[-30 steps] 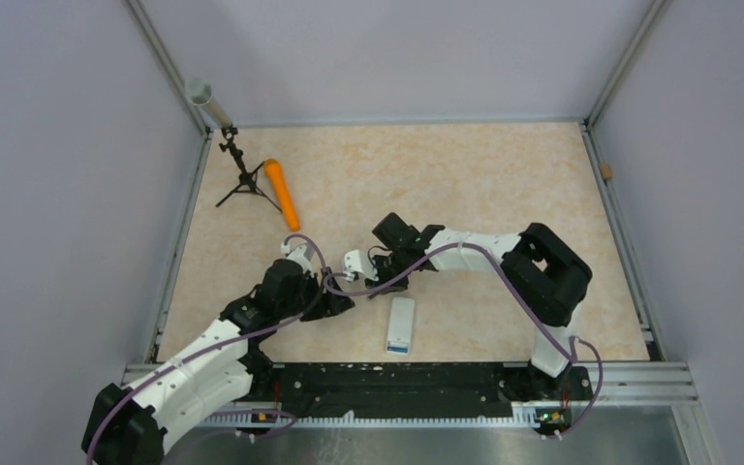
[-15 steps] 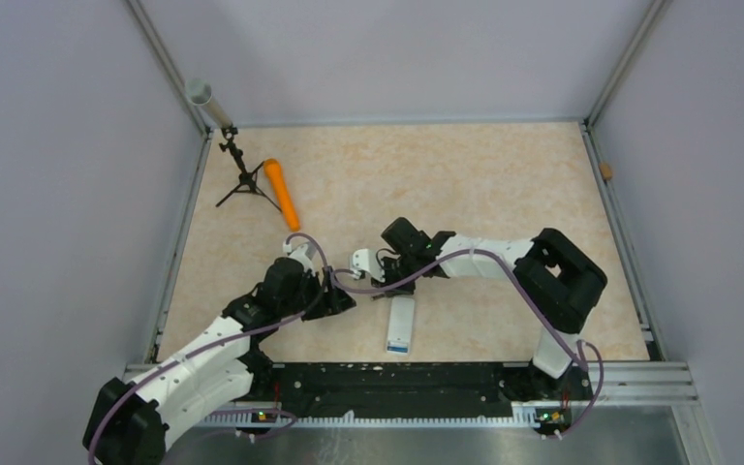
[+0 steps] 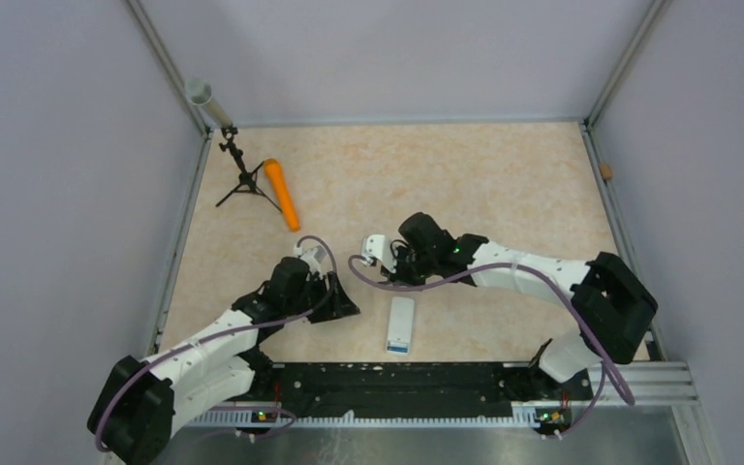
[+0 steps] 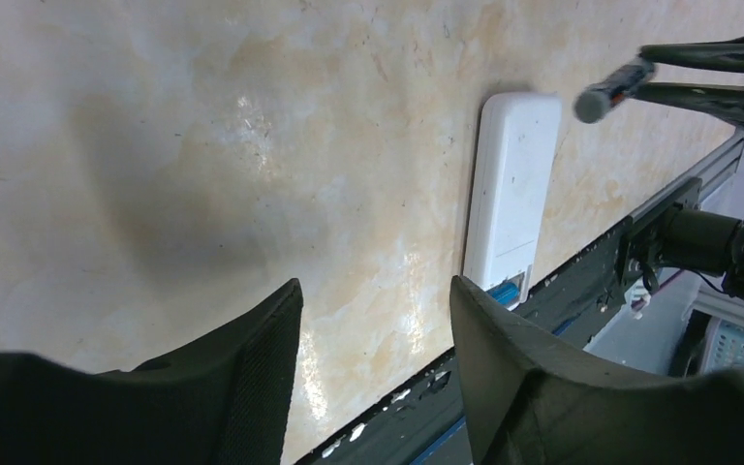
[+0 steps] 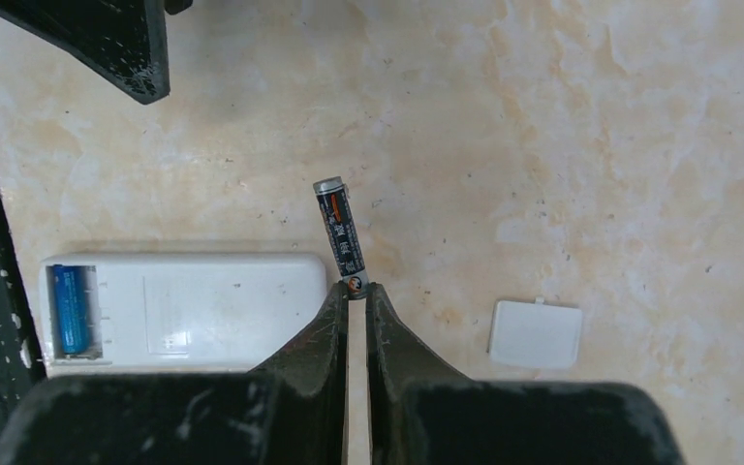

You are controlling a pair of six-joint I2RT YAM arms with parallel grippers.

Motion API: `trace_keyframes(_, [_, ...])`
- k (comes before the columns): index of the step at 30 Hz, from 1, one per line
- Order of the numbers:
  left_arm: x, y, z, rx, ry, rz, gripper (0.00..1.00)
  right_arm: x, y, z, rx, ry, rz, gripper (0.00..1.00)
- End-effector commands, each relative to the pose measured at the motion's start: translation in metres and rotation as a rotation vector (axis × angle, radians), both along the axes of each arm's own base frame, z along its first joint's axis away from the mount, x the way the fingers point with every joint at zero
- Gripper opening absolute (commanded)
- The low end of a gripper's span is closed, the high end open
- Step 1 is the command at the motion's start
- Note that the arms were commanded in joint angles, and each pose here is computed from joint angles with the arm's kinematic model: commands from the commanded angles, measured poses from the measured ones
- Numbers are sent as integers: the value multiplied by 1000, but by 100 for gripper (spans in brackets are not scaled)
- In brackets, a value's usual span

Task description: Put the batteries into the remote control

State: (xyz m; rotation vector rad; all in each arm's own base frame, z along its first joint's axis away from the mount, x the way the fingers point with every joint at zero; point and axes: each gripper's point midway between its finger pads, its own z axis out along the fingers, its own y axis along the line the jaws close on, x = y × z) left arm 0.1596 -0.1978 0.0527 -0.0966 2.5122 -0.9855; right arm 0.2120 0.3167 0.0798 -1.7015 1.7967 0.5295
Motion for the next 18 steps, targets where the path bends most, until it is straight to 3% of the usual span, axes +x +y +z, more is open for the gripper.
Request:
trace_keyframes(1, [-6,-13,0,-63,0,-74,54,-14,-13,18,12,3,-100,0])
trace_keyframes(10, [-28,-33,-8,-66,51,-198,28,-54,-33,24,-25,64,-256,0])
trace_keyframes(18, [-53,-60,-19,-68,92,-316,18,-93,-34,24,-14,187,-364,0])
